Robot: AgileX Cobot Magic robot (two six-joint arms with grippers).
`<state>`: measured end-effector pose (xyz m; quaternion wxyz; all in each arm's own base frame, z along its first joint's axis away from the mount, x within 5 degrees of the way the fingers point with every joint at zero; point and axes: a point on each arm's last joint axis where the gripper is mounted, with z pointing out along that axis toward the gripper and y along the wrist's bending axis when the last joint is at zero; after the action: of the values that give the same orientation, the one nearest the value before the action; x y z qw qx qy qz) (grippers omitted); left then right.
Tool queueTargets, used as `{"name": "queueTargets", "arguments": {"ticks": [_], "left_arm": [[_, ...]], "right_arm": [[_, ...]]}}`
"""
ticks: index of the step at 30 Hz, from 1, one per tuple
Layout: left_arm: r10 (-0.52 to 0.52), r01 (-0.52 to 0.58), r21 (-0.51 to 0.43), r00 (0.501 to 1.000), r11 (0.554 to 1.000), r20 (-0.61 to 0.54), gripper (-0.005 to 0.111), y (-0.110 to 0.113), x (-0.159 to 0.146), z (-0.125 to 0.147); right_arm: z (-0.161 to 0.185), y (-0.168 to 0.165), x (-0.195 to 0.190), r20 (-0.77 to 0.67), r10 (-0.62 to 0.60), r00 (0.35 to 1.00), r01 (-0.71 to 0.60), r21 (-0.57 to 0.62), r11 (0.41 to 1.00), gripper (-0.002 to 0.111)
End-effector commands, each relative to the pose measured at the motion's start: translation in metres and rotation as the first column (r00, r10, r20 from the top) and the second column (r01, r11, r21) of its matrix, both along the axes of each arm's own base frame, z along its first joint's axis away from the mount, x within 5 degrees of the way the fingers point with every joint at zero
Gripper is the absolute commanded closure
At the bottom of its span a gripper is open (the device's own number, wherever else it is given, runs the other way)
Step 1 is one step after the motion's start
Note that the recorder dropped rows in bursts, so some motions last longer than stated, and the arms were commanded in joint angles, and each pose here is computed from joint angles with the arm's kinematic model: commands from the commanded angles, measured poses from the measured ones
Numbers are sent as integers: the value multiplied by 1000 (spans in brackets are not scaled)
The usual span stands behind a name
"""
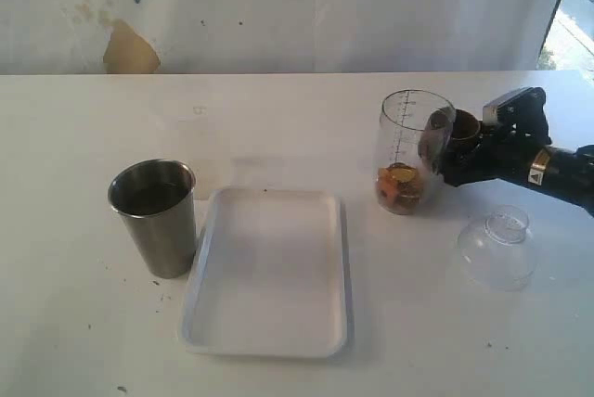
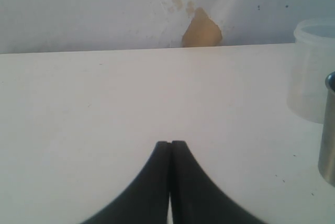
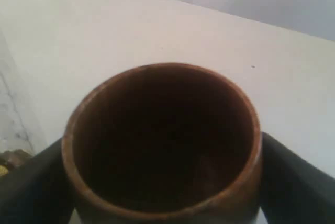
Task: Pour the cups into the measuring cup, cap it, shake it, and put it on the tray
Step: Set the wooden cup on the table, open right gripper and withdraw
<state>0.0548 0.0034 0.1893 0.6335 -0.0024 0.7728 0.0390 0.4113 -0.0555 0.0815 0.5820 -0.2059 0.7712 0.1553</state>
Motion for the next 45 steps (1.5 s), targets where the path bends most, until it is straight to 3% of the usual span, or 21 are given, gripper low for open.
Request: {"name": "queueTargets", "arguments": {"ticks": [1, 5, 12, 16, 23, 26, 33, 35, 45], "left_arm": [[5, -5, -17, 1000, 1000, 2, 107, 0, 0, -2], [5, -5, -17, 1000, 1000, 2, 107, 0, 0, -2], [5, -5, -17, 1000, 1000, 2, 107, 0, 0, -2], [5, -5, -17, 1000, 1000, 2, 107, 0, 0, -2], [5, -5, -17, 1000, 1000, 2, 107, 0, 0, -2], [5, -5, -17, 1000, 1000, 2, 107, 0, 0, -2], [5, -5, -17, 1000, 1000, 2, 107, 0, 0, -2], [5, -5, -17, 1000, 1000, 2, 107, 0, 0, -2], [5, -5, -17, 1000, 1000, 2, 107, 0, 0, -2]], "right_arm": [[6, 14, 0, 52, 66, 996, -67, 19, 998, 108], [9, 23, -6, 93, 195, 976, -197, 17, 980, 108], [9, 29, -13, 64, 306, 950, -306, -11, 952, 108], [19, 25, -8, 77, 240, 968, -239, -20, 971, 108], [17, 9, 3, 21, 17, 1000, -17, -13, 1000, 107], [19, 10, 3, 34, 24, 999, -23, -5, 1000, 94], [19, 8, 4, 34, -5, 999, 4, 5, 1000, 33], [19, 7, 4, 35, -9, 999, 9, 8, 1000, 22], [23, 9, 3, 38, 22, 999, -22, -9, 1000, 19]]}}
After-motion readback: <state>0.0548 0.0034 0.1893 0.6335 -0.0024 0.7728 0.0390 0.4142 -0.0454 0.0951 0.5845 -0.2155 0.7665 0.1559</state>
